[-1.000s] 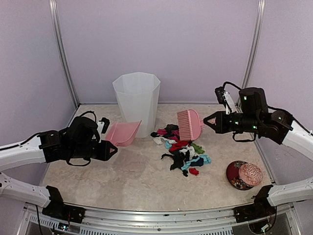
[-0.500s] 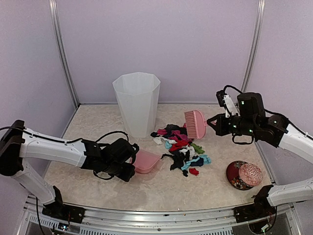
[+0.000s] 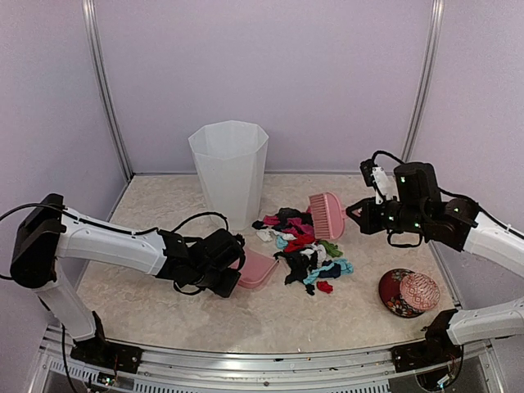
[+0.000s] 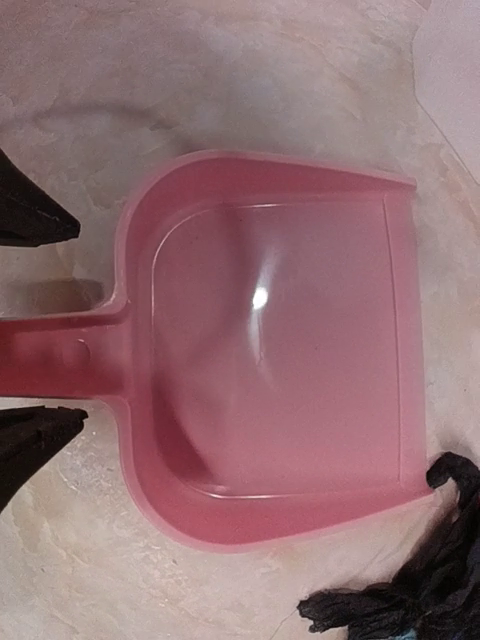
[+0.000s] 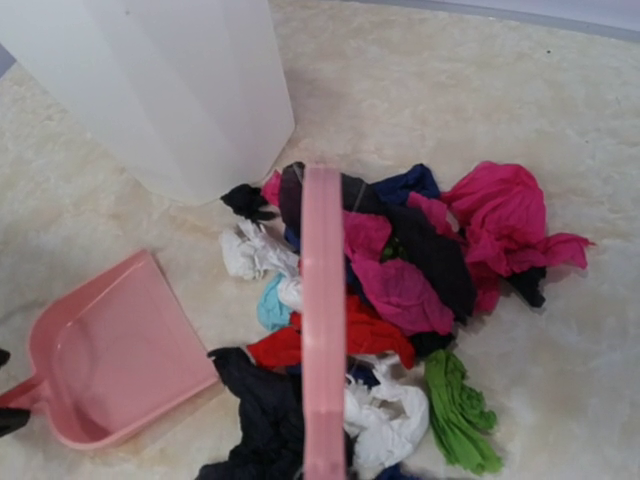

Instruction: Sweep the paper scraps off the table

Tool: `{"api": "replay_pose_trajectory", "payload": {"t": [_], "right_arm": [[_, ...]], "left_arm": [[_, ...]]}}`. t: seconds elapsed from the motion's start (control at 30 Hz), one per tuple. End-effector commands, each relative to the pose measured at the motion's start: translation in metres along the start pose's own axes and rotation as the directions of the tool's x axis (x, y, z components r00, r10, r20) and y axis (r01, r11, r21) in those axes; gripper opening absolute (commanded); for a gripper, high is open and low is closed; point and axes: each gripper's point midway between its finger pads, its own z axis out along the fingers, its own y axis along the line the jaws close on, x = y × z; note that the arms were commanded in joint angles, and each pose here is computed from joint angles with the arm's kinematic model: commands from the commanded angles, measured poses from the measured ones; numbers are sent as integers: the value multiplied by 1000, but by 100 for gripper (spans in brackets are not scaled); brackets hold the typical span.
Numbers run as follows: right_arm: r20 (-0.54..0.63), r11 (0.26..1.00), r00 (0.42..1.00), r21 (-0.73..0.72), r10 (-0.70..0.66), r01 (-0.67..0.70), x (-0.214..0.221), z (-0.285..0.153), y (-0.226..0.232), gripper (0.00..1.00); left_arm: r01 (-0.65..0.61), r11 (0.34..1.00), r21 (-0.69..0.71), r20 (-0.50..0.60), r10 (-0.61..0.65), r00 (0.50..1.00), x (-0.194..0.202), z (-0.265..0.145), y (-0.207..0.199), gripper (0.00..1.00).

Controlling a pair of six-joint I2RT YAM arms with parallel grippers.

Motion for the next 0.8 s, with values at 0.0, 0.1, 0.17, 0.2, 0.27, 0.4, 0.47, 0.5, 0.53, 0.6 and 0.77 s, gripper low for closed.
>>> {"api": "replay_pose_trajectory", "payload": {"t": [0.0, 0.1, 0.17, 0.2, 0.27, 0.4, 0.47, 0.5, 0.53, 0.6, 0.77], "right_arm": [[61, 1000, 998, -2, 0, 0, -14, -7, -2, 0], [64, 1000, 998, -1, 1, -1, -14, -7, -3, 0], [66, 1000, 998, -4, 3, -3, -14, -7, -2, 0], [67, 1000, 998, -5, 5, -4, -14, -7, -2, 0], [65, 1000, 998, -6, 5, -5, -13, -5, -2, 0], [58, 1000, 998, -11, 10, -9, -9, -1, -3, 0], [58, 1000, 998, -19, 16, -15, -8, 2, -2, 0], [58, 1000, 998, -23, 20, -19, -8, 2, -1, 0], [56, 999, 998, -28, 25, -23, -8, 3, 0, 0], [57, 999, 998, -27, 30, -29, -7, 2, -1, 0], [56, 999, 998, -18, 41, -40, -3, 1, -4, 0]], "left_arm": [[-3, 1000, -12, 62, 4, 998, -13, -11, -2, 61], [-1, 1000, 19, 95, -1, 995, -10, -20, -9, 70], [12, 999, 40, 135, -17, 991, -8, -30, -13, 73], [29, 998, 49, 150, -36, 988, -4, -33, -13, 75], [71, 994, 87, 196, -87, 977, -1, -39, -15, 78], [145, 980, 139, 269, -178, 946, 6, -39, -11, 84], [157, 976, 152, 306, -197, 932, 8, -38, -10, 84], [154, 976, 155, 324, -198, 925, 7, -37, -10, 84], [149, 978, 148, 335, -191, 923, 10, -35, -9, 84], [132, 980, 146, 357, -177, 917, 14, -30, -10, 83], [112, 986, 127, 382, -153, 912, 11, -18, -14, 76]]}}
